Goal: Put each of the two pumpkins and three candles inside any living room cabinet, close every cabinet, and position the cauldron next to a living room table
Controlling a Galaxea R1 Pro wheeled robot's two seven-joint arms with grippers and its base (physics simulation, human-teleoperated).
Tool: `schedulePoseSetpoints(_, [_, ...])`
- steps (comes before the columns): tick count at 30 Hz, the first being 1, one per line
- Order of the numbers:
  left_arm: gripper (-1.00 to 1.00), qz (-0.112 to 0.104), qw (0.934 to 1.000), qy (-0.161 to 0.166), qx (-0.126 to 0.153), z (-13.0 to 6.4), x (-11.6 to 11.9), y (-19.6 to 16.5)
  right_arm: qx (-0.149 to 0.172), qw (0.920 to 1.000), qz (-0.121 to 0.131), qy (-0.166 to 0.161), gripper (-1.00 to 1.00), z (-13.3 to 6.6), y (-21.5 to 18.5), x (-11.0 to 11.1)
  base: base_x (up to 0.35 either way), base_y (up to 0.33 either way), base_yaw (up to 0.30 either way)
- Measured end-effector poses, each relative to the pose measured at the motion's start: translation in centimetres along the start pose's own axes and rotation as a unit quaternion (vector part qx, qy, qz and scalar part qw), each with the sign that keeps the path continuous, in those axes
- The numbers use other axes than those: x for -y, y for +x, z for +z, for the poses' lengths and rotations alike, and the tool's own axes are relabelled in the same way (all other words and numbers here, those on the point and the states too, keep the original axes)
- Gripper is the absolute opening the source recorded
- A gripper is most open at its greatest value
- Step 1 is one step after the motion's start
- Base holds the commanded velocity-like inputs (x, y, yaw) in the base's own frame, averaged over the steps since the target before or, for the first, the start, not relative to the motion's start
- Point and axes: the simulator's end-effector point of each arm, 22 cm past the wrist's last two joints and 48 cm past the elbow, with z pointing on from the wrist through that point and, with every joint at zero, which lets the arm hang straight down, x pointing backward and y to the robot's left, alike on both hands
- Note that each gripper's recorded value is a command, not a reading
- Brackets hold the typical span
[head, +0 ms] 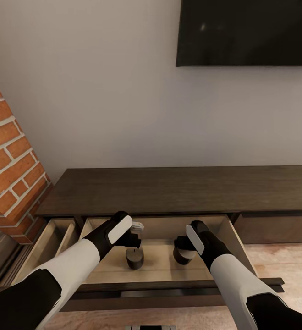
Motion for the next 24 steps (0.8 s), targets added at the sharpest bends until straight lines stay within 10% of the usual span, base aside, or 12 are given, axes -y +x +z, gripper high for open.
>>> schedulePoseSetpoints(6, [1.0, 0.0, 1.0, 0.0, 0.0, -0.01, 0.02, -0.01, 0.001, 1.0, -0.007, 0.004, -1.0, 0.1, 0.06, 0.04, 0.0, 0.0, 0.0])
schedulePoseSetpoints(7, [1.0, 0.0, 1.0, 0.0, 0.0, -0.01, 0.02, -0.01, 0.001, 1.0, -0.007, 0.004, 1.0, 0.1, 0.06, 0.06, 0.0, 0.0, 0.0])
schedulePoseSetpoints(24, [1.0, 0.001, 1.0, 0.001, 0.001, -0.05, 0.16, -0.04, 0.01, 0.9997, -0.019, 0.014, 1.0, 0.53, 0.13, 0.07, 0.0, 0.0, 0.0])
